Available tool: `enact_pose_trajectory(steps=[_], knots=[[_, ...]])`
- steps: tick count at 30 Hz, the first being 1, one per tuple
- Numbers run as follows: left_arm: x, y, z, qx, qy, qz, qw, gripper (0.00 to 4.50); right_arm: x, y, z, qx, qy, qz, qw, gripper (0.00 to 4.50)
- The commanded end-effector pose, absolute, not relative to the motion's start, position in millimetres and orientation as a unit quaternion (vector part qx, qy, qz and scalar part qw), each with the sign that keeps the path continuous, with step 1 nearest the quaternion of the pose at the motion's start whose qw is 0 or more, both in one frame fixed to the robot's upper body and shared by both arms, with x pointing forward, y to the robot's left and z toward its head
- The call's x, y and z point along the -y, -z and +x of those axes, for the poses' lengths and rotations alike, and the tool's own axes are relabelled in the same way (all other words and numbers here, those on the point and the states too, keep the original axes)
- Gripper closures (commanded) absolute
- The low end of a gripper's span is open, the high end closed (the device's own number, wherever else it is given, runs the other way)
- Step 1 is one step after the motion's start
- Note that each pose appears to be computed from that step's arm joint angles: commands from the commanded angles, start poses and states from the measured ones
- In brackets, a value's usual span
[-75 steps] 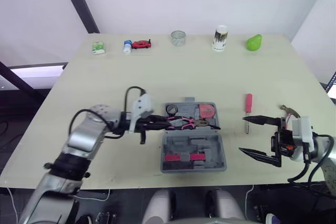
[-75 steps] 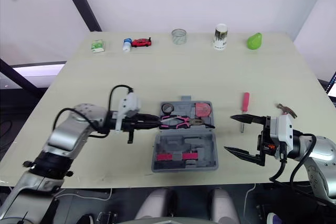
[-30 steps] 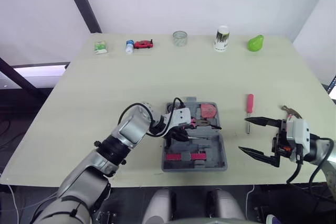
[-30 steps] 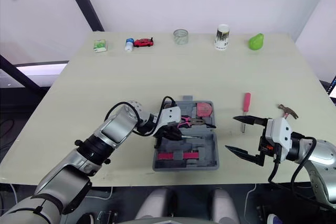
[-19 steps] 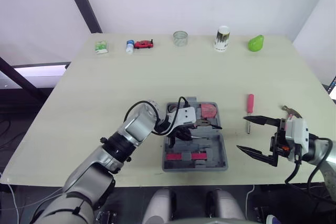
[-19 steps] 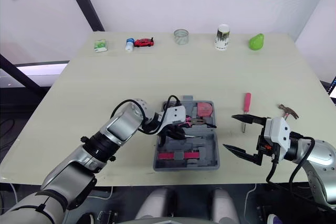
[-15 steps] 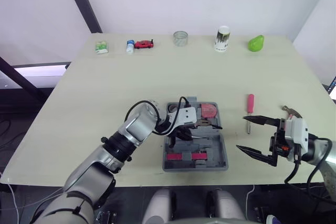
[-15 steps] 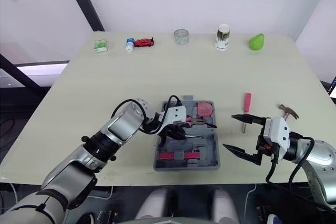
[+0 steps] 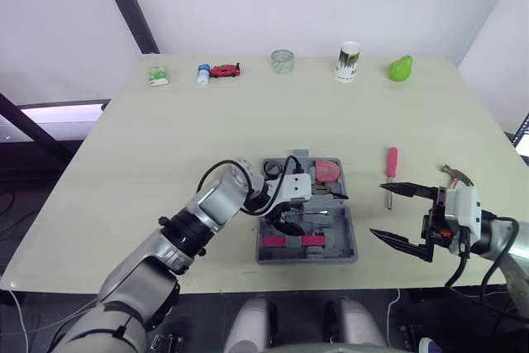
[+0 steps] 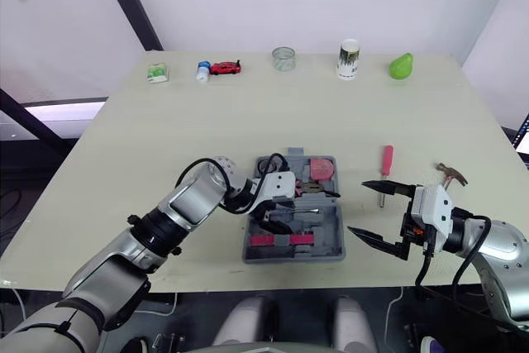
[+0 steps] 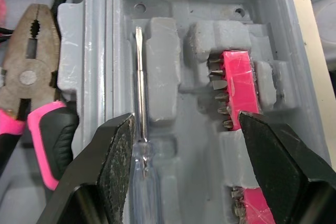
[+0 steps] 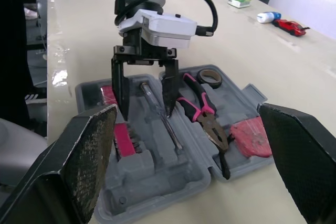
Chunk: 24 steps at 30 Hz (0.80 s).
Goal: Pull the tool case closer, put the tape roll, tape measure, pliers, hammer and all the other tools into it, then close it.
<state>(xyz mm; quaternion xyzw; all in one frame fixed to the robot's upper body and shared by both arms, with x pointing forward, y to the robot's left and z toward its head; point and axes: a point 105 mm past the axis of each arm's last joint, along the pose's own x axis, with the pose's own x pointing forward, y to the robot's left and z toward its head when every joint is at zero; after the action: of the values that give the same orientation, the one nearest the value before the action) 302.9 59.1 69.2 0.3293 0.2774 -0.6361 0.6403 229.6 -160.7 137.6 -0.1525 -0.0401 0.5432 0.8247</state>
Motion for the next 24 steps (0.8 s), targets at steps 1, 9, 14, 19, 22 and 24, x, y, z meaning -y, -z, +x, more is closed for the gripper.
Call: enact_pose_trajectory(steps=[1,9,14,19,22,24], knots=[[-52.8,-89.5,302.6,-0.243,0.642,0.342,0.642,1.16,157.7,-147.2,230.0,0.064,-0.543,-0.162,0.821,0.00],[-58.6,-115.9,306.4,-0.204,0.653,0.311,0.660,1.16,157.1,-147.1,229.7,0.066,-0.543,-0.159,0.822,0.00],[-68.7,-125.0,321.0,-0.150,0.651,0.278,0.690,1.16,157.0,-146.0,230.4,0.066,-0.542,-0.157,0.823,0.00],[-77.2,-128.3,327.3,-0.076,0.658,0.221,0.716,1.97,157.4,-145.7,231.4,0.067,-0.541,-0.156,0.824,0.00],[-83.7,-117.4,323.9,-0.068,0.666,0.197,0.716,3.22,157.4,-145.2,231.6,0.067,-0.541,-0.155,0.824,0.00],[-88.6,-108.4,321.0,-0.069,0.671,0.195,0.712,4.14,157.7,-145.0,231.8,0.066,-0.541,-0.156,0.824,0.00]])
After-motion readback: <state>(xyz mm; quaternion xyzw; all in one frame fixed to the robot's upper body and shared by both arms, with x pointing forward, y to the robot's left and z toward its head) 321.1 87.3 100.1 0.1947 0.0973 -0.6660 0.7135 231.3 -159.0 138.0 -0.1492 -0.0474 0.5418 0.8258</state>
